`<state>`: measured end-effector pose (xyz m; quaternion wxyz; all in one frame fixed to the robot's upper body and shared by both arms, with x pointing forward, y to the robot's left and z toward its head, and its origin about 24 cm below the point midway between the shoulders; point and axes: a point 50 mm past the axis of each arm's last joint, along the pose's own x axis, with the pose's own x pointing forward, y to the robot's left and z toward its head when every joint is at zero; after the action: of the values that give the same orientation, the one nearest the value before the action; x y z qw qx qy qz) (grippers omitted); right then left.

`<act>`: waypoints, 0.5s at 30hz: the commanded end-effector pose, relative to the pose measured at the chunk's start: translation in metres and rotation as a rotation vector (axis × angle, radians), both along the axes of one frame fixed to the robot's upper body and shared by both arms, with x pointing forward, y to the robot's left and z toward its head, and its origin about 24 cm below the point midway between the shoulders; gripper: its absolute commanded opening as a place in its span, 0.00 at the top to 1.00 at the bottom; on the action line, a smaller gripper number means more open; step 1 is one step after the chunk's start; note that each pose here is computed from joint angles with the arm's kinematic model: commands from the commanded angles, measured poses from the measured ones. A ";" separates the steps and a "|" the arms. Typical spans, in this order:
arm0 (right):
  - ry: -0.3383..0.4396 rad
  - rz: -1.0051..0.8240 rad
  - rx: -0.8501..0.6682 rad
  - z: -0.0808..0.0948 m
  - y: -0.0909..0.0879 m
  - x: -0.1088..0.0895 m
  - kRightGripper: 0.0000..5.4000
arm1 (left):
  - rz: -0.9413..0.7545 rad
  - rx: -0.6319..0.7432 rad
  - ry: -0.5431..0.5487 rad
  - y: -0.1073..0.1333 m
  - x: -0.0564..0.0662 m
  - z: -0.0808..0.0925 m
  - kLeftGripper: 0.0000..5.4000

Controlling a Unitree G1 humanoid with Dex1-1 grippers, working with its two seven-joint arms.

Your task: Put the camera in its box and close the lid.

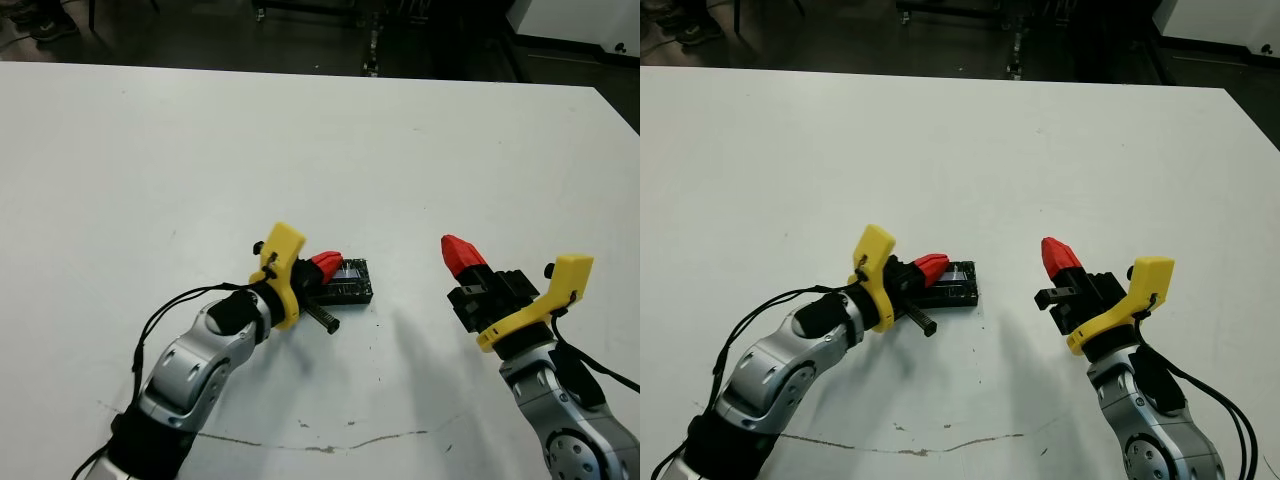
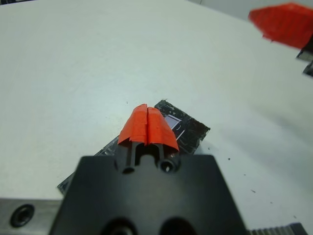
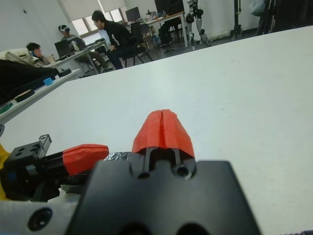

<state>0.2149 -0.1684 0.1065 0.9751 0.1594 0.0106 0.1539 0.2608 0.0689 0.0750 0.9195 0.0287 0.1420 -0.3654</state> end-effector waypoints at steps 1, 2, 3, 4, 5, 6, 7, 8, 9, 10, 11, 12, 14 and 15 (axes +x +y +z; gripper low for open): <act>0.017 -0.006 -0.003 0.000 -0.001 0.000 1.00 | 0.008 0.115 0.212 0.011 -0.014 -0.044 1.00; 0.017 -0.007 -0.005 0.000 -0.001 0.000 1.00 | 0.007 0.123 0.214 0.013 -0.014 -0.045 1.00; 0.016 -0.007 -0.005 0.000 -0.001 0.000 1.00 | 0.008 0.127 0.217 0.015 -0.015 -0.046 1.00; 0.015 -0.007 -0.008 0.000 -0.001 0.000 1.00 | 0.014 0.127 0.223 0.019 -0.016 -0.046 1.00; 0.014 -0.006 -0.010 0.000 -0.001 0.000 1.00 | 0.019 0.127 0.225 0.022 -0.017 -0.045 1.00; 0.013 -0.006 -0.011 0.000 -0.001 0.000 1.00 | 0.022 0.125 0.226 0.024 -0.018 -0.045 1.00; 0.013 -0.006 -0.011 0.000 -0.001 0.000 1.00 | 0.024 0.111 0.222 0.028 -0.019 -0.042 1.00; 0.013 -0.006 -0.011 0.000 -0.001 0.000 1.00 | 0.031 0.085 0.221 0.032 -0.021 -0.038 1.00; 0.013 -0.006 -0.010 0.000 -0.001 0.000 1.00 | 0.037 0.063 0.217 0.035 -0.023 -0.034 1.00; 0.016 -0.007 -0.008 0.000 -0.002 0.000 1.00 | 0.041 0.046 0.211 0.037 -0.025 -0.028 1.00; 0.018 -0.008 -0.006 0.000 -0.002 0.000 1.00 | 0.045 0.022 0.201 0.039 -0.027 -0.022 1.00; 0.020 -0.008 -0.005 0.000 -0.002 0.000 1.00 | 0.050 -0.008 0.191 0.042 -0.028 -0.015 1.00; 0.020 -0.008 -0.006 -0.001 -0.002 0.000 1.00 | 0.058 -0.072 0.162 0.046 -0.030 0.000 1.00; 0.019 -0.008 -0.006 -0.001 -0.002 0.000 1.00 | 0.065 -0.095 0.148 0.049 -0.031 0.006 1.00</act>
<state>0.2156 -0.1678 0.1076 0.9746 0.1611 0.0112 0.1550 0.2340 0.1085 0.0838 0.9162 -0.0429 0.1743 -0.3583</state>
